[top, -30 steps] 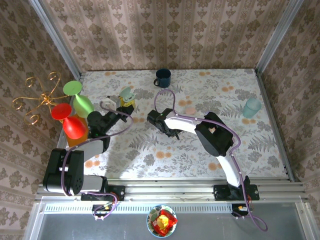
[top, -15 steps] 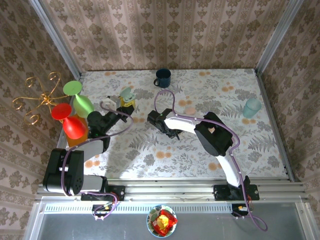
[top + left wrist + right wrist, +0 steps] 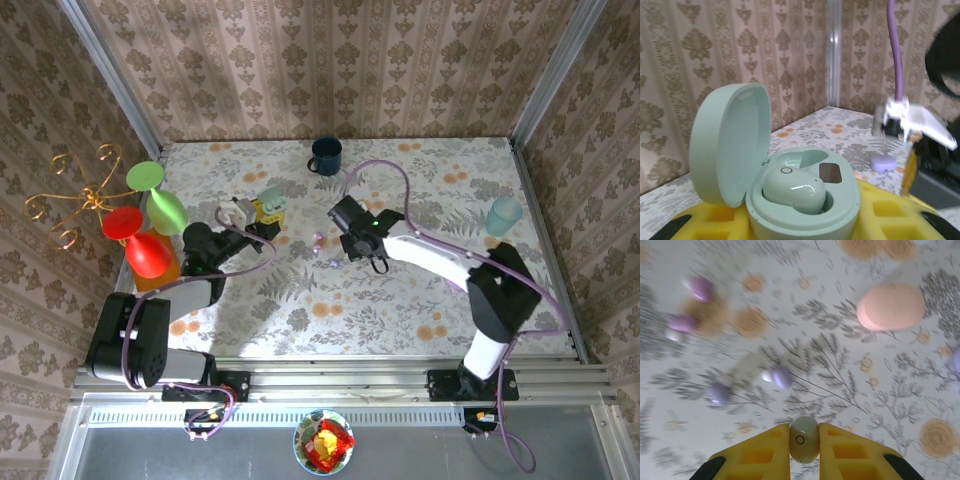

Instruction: Insert the wireless bluetooth earbuds into the charging case

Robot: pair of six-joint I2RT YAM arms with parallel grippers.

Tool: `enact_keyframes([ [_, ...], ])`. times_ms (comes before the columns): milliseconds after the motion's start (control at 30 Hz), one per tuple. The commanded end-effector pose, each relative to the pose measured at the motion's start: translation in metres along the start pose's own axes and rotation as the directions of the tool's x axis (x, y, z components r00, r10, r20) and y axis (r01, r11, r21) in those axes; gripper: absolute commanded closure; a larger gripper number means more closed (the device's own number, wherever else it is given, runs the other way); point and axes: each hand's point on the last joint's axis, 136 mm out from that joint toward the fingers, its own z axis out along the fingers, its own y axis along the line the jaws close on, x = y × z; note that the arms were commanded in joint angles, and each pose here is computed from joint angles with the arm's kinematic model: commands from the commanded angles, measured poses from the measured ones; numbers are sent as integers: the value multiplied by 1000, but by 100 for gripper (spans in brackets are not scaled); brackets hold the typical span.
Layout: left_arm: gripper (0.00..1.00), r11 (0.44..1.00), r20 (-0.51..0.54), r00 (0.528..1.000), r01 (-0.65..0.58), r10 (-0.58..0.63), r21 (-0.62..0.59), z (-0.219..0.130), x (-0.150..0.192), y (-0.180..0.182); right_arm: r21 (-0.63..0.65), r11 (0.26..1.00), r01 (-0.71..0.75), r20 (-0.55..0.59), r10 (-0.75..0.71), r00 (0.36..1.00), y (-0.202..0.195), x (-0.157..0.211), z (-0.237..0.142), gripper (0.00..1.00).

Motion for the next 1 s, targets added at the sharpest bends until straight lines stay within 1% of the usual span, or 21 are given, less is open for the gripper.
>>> enact_keyframes([
  [0,79,994,10,998,-64,63,88,8,-7,-13,-249,968,-4,119,34,992,29,-29,-31,82],
  [133,78,985,7,999,-38,37,170,10,-9,-25,-424,906,13,176,68,982,41,-46,-63,81],
  [233,78,970,-13,1000,-9,13,244,12,-5,-37,-548,836,36,204,92,975,52,-56,-88,82],
  [300,77,959,-27,1000,18,-10,282,12,-1,-42,-630,774,64,221,99,970,60,-61,-106,81],
  [400,77,944,-29,999,45,-38,326,14,-1,-49,-694,713,101,249,106,963,68,-69,-127,81],
  [533,77,934,-31,999,35,-25,356,16,2,-58,-745,650,152,280,98,955,78,-74,-145,81],
  [700,77,921,-47,999,32,-15,387,18,5,-67,-775,598,204,311,81,947,88,-75,-157,81],
  [800,77,914,-53,999,29,-8,406,19,5,-72,-771,594,232,325,54,944,93,-74,-158,81],
  [967,77,899,-56,998,38,-14,436,19,4,-78,-758,606,239,326,36,945,96,-76,-154,81],
])
